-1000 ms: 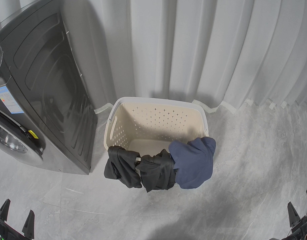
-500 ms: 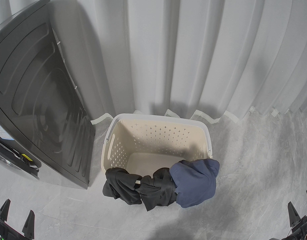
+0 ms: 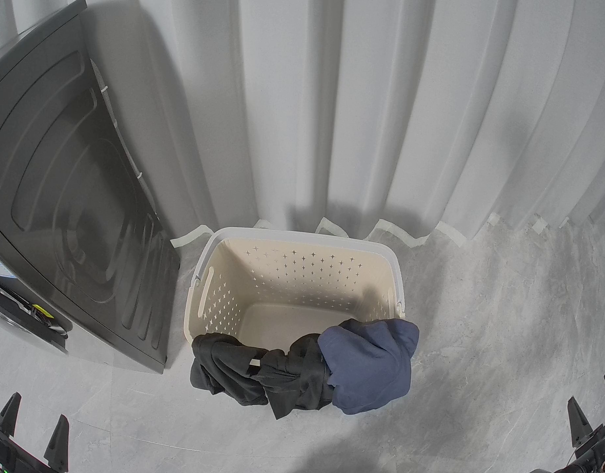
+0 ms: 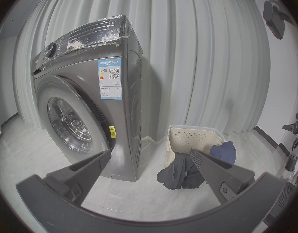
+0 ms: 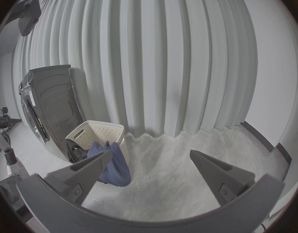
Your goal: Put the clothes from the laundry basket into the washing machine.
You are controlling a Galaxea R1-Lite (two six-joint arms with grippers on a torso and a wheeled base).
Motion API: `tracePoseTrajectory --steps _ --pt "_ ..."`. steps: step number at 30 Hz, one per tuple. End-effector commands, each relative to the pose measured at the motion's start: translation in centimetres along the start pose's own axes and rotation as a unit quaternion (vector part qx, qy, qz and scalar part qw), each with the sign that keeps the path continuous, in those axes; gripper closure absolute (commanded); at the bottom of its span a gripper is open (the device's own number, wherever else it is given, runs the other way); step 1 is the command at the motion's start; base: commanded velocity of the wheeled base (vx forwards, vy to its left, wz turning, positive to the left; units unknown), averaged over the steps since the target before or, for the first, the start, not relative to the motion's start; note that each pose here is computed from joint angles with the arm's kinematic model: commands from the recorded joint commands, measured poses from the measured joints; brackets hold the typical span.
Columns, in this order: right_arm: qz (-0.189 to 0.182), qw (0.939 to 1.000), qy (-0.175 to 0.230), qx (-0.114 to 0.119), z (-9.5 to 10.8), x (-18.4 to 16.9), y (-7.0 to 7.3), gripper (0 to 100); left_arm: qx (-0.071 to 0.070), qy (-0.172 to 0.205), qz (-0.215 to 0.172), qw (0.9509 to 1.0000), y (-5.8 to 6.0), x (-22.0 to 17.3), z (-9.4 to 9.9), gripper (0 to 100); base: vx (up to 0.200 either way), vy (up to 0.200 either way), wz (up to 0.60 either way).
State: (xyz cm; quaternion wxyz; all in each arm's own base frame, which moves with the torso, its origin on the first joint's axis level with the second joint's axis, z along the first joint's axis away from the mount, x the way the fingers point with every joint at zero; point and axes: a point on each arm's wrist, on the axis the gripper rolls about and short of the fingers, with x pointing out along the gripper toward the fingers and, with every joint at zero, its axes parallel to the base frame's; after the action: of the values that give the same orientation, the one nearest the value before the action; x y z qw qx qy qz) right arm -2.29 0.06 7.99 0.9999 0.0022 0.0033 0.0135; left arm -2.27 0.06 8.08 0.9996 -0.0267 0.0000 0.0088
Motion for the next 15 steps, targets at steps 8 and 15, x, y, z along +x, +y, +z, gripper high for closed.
tracePoseTrajectory --steps 8,15 --pt "0.001 1.0 0.002 0.0 -0.47 0.03 -0.01 0 0.0 0.001 0.0 1.0 0.03 0.0 -0.53 0 0.2 0.0 0.0" --pt "0.001 1.0 0.002 0.0 -0.47 0.03 -0.01 0 0.0 0.001 0.0 1.0 0.03 0.0 -0.53 0 0.2 0.0 0.0"
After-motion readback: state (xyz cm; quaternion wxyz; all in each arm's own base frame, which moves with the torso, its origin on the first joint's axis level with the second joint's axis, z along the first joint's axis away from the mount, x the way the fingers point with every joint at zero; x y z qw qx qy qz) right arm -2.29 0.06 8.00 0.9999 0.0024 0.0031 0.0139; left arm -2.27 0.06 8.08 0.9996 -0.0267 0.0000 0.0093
